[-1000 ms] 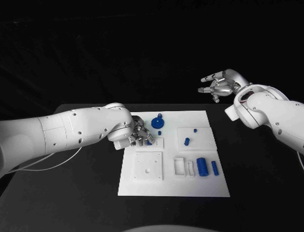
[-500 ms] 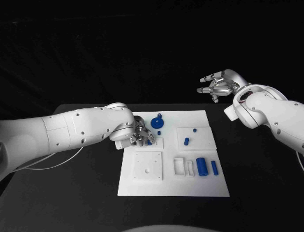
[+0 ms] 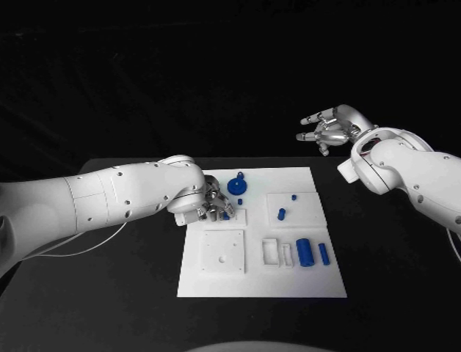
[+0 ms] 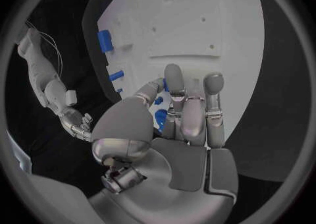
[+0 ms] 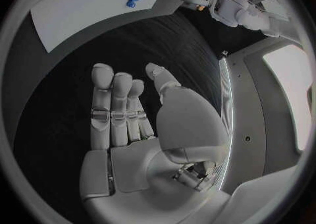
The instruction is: Assemble the parts on the task board
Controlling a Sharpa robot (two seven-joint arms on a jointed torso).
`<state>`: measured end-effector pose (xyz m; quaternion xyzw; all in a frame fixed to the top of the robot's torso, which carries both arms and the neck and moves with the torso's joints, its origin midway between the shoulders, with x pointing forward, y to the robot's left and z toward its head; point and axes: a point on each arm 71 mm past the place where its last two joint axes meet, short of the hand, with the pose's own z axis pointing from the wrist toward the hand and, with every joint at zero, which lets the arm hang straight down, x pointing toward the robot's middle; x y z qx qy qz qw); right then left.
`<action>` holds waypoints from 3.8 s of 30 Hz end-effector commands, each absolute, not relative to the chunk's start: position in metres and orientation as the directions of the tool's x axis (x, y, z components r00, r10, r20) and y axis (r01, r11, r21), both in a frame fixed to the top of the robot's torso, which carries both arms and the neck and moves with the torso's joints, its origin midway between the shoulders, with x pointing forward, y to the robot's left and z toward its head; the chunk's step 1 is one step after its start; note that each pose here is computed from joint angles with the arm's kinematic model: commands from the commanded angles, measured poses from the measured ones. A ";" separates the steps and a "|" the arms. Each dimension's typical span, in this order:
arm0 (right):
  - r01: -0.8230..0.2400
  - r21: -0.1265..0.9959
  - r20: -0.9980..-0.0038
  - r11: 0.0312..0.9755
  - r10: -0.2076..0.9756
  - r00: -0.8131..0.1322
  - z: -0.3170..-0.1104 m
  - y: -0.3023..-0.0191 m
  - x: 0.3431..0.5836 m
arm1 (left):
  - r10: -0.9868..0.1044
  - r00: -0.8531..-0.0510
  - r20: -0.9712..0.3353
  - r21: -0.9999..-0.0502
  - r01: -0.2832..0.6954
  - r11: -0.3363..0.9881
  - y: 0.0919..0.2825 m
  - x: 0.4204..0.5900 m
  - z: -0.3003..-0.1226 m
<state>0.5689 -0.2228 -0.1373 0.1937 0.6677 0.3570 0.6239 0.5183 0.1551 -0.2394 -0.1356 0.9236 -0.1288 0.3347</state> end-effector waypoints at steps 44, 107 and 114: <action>-0.166 0.722 -0.692 0.671 0.704 -0.162 -0.150 -0.226 0.567 | -0.389 -0.674 -0.628 -0.388 -0.163 0.907 0.170 0.514 -0.234; -0.163 0.716 -0.698 0.679 0.701 -0.145 -0.149 -0.231 0.565 | -0.404 -0.581 -0.706 -0.321 -0.246 0.915 0.226 0.604 -0.180; -0.165 0.716 -0.698 0.678 0.701 -0.146 -0.149 -0.230 0.565 | -0.398 -0.593 -0.700 -0.316 -0.243 0.917 0.225 0.604 -0.181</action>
